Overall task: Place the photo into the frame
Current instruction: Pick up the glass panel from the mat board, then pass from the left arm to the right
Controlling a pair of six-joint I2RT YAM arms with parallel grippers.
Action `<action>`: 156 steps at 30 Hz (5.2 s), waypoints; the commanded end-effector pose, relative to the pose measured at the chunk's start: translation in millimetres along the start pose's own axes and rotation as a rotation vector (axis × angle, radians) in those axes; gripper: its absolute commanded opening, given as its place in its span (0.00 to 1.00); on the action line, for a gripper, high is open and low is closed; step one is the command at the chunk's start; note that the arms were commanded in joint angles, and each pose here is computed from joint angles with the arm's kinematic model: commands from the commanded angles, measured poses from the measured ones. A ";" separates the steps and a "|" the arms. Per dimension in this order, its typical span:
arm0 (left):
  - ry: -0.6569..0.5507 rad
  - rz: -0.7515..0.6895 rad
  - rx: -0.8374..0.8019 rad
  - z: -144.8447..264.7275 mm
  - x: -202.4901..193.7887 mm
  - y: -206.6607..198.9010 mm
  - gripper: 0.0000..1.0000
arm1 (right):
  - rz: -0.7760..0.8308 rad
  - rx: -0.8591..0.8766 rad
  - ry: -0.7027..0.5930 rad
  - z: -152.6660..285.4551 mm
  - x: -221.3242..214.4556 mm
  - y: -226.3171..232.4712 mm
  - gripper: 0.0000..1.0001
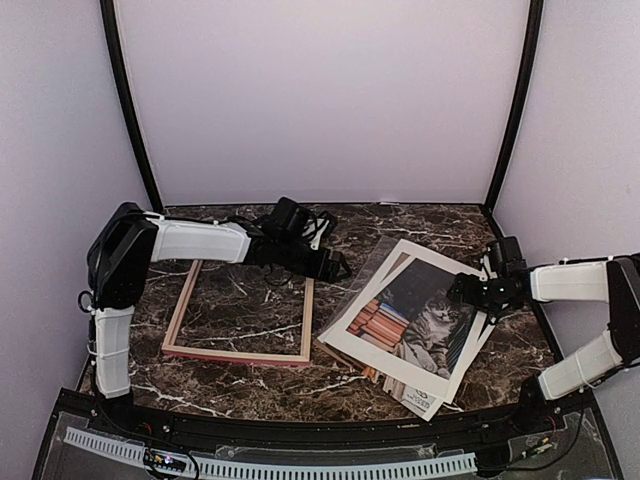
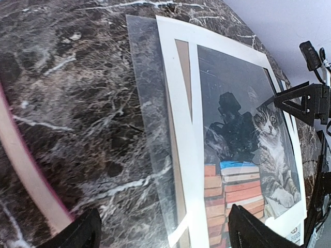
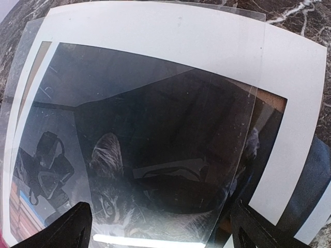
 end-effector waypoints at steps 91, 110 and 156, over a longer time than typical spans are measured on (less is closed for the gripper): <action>-0.240 0.092 -0.624 57.0 35.7 -73.9 0.00 | 0.130 0.407 -0.013 49.5 18.7 72.5 0.96; -0.415 0.092 -0.732 129.5 33.8 -68.7 0.00 | 0.154 0.710 0.051 43.3 5.9 104.4 0.93; -0.149 0.078 -0.109 102.8 -45.2 -5.9 0.00 | 0.132 0.600 0.311 -22.2 -48.3 113.9 0.89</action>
Point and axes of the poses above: each gripper's point midway between its finger pads, its own z axis back along the fingers, its own y axis along the line the jaws close on, x = y × z, the point moved 3 cm from there along z, back along the fingers, and after that the axes turned 13 degrees about -z, right-handed, at the moved point
